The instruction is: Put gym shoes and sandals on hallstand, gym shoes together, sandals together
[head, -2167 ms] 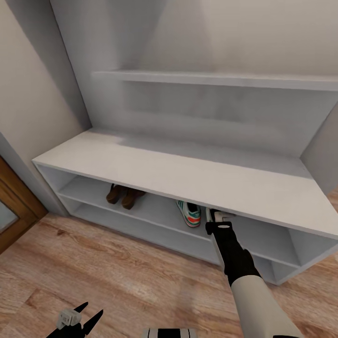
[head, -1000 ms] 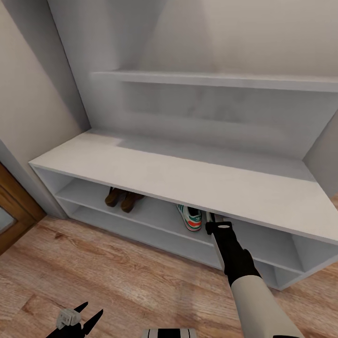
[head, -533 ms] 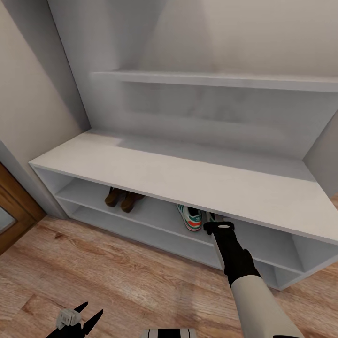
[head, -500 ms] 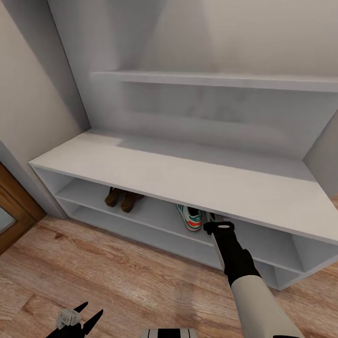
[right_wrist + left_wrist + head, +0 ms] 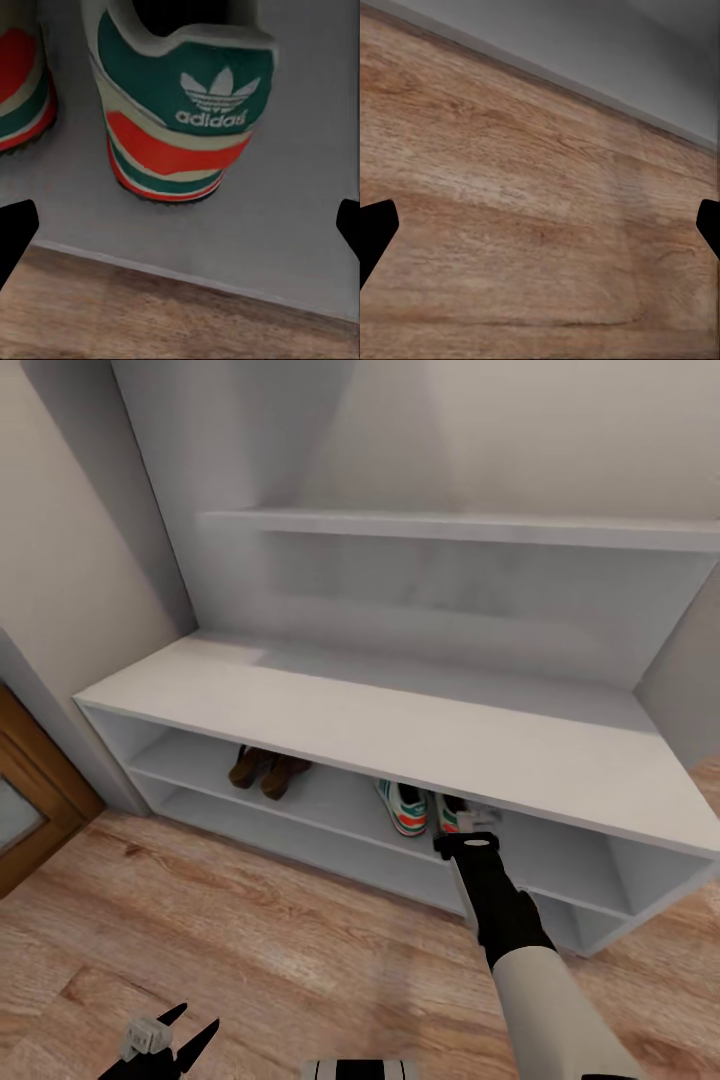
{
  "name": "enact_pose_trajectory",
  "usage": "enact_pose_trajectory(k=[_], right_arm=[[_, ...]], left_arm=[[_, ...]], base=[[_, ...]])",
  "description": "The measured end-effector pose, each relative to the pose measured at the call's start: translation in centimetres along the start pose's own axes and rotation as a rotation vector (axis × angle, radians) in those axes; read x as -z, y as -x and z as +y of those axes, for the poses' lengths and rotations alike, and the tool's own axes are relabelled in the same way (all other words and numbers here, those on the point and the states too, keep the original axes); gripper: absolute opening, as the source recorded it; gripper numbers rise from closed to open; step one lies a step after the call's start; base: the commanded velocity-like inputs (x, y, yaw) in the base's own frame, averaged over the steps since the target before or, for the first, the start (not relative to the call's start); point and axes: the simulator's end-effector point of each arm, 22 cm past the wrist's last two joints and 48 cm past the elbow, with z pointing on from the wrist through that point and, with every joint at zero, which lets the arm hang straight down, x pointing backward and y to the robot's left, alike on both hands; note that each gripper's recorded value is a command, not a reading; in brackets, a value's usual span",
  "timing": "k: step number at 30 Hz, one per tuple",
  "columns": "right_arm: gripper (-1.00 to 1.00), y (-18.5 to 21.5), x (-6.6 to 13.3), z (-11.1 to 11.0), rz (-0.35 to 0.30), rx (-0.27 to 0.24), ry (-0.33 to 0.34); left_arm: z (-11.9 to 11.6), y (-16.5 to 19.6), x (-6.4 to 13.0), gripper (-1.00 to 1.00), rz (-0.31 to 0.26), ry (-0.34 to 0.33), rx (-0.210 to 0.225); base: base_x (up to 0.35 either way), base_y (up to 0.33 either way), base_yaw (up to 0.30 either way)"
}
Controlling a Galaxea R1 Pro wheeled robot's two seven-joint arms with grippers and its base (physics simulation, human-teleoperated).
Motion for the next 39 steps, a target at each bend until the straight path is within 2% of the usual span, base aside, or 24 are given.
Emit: enact_pose_trajectory(k=[39], right_arm=[[1.0, -0.44, -0.12, 0.17, 0.007, 0.005, 0.002]], left_arm=[[0.01, 0.01, 0.01, 1.0, 0.0, 0.0, 0.0]], base=[[-0.331, 0.0, 0.0]])
